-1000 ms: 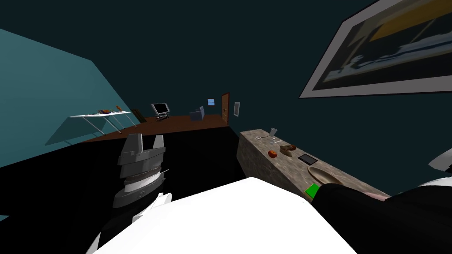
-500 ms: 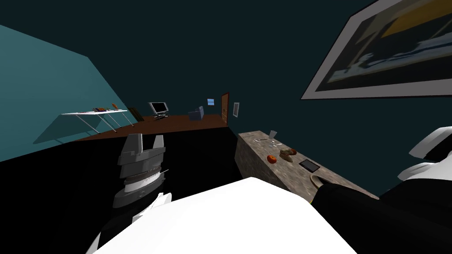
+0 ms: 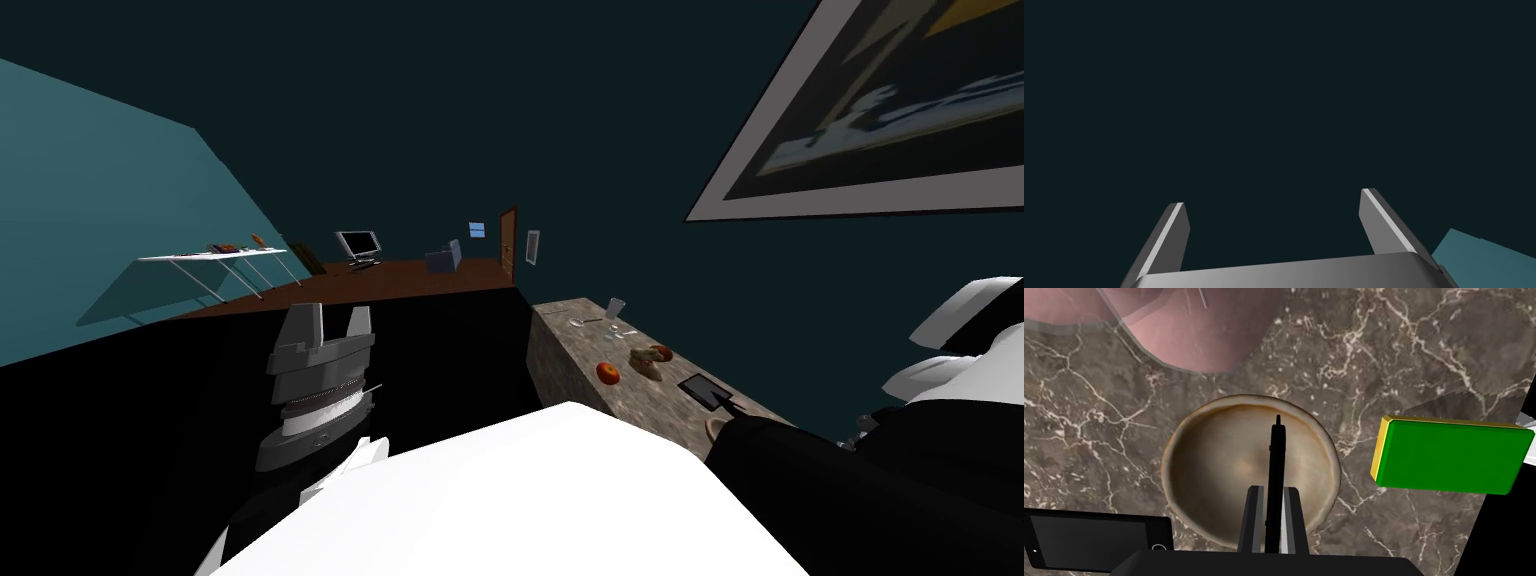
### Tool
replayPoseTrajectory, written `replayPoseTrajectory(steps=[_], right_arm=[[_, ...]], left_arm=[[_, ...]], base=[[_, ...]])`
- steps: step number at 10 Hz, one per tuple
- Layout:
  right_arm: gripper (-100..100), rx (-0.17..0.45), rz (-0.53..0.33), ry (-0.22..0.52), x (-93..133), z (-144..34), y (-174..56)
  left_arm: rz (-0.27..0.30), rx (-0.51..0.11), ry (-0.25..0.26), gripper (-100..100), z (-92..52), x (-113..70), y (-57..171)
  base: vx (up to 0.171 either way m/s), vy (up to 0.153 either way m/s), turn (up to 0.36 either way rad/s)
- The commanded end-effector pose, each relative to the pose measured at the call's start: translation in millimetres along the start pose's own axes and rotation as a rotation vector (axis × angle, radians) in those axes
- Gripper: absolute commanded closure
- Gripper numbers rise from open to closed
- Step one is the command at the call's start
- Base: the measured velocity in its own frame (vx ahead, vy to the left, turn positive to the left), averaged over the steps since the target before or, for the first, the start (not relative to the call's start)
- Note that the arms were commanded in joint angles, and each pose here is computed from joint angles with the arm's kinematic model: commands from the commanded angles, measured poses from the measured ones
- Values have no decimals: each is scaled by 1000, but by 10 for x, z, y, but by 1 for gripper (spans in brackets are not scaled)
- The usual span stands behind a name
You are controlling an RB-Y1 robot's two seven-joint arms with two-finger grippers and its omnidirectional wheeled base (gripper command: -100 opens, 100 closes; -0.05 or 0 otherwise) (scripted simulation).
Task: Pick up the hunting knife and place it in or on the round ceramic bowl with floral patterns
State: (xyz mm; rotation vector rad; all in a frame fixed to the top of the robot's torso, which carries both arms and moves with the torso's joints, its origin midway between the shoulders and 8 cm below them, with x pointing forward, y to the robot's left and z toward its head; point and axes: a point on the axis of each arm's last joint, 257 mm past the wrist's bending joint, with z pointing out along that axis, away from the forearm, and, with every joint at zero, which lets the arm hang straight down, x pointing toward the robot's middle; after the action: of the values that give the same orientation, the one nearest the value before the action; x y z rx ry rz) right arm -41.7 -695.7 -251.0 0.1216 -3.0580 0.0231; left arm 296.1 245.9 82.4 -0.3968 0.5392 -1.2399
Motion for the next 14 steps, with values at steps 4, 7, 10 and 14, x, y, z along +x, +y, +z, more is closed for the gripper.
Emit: replayPoseTrajectory(steps=[4, 7, 10, 14], right_arm=[[-100, 0, 0, 0, -1, -1, -2], [-100, 2, -13, -4, -6, -54, -71], [-100, -12, -35, -10, -4, -117, -123], [-100, 0, -54, -9, 24, -266, -282]], left_arm=[[0, 0, 0, 0, 0, 0, 0], [0, 0, 0, 0, 0, 0, 0], [0, 0, 0, 0, 0, 0, 0], [0, 0, 0, 0, 0, 0, 0]], base=[[2, -6, 1], [7, 7, -14], [42, 30, -54], [42, 32, -35]])
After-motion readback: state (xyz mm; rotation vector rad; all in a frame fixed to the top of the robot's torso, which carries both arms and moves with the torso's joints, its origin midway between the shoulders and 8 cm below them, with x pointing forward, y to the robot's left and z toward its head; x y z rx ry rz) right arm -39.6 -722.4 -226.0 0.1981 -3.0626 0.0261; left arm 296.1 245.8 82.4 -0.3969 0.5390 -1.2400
